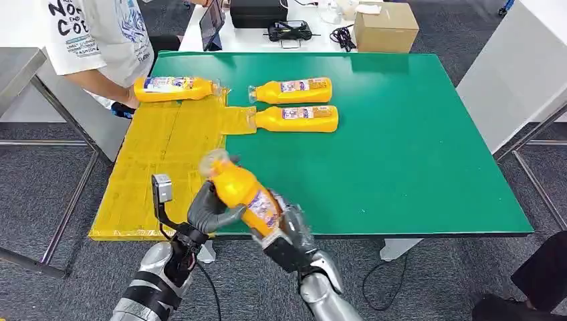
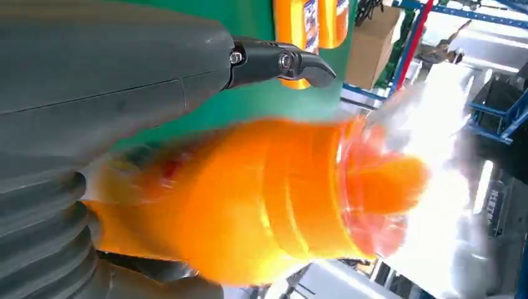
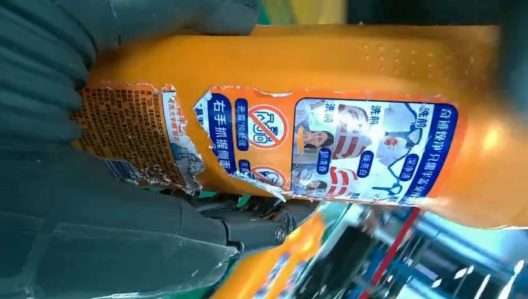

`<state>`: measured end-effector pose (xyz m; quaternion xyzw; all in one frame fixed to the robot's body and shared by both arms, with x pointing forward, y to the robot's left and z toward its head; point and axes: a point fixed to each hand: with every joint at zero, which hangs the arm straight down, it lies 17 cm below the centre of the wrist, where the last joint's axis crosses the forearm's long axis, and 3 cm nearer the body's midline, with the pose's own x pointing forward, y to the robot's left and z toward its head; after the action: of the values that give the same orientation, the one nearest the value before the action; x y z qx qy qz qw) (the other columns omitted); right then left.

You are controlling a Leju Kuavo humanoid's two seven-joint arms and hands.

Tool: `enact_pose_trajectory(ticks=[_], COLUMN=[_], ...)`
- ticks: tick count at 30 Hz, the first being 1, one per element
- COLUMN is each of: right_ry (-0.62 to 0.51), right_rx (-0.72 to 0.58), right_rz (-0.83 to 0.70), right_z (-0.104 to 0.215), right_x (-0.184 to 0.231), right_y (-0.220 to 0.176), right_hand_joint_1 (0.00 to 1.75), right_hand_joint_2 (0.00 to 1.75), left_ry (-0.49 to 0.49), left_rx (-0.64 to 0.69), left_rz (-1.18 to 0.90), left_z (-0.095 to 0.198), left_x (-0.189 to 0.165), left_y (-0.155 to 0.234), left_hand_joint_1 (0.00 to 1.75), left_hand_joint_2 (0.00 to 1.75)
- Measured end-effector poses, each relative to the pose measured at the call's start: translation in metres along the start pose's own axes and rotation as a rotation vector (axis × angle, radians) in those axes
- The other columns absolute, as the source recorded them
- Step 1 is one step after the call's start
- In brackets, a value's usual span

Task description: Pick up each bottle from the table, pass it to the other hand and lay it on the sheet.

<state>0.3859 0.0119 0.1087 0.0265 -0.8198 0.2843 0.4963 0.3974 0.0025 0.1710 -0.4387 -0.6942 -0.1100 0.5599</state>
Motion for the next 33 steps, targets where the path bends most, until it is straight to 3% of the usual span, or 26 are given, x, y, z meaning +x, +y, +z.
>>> enact_pose_trajectory(ticks=[9,31,32,33], right_ry=[-0.002,0.015,0.017,0.019], right_rx=[0.087,0.142,0.148,0.152], right_rz=[-0.031,-0.038,-0.04,-0.041], right_z=[0.0,0.003,0.003,0.004], right_x=[0.005,-0.001,-0.001,-0.002], right_y=[0.036,0.05,0.052,0.052], right_hand_joint_1=[1.75,1.75,1.75,1.75], right_hand_joint_2=[1.75,1.75,1.75,1.75], left_ry=[0.001,-0.003,-0.007,-0.01], left_rx=[-0.006,-0.011,-0.014,-0.018], left_rz=[0.025,0.051,0.057,0.061], left_z=[0.001,0.007,0.007,0.008], left_x=[-0.002,-0.004,-0.003,-0.003], left_y=[-0.002,-0.002,-0.002,-0.003], left_hand_joint_1=[0.0,0.0,0.19,1.54], left_hand_joint_2=[1.75,1.75,1.75,1.75])
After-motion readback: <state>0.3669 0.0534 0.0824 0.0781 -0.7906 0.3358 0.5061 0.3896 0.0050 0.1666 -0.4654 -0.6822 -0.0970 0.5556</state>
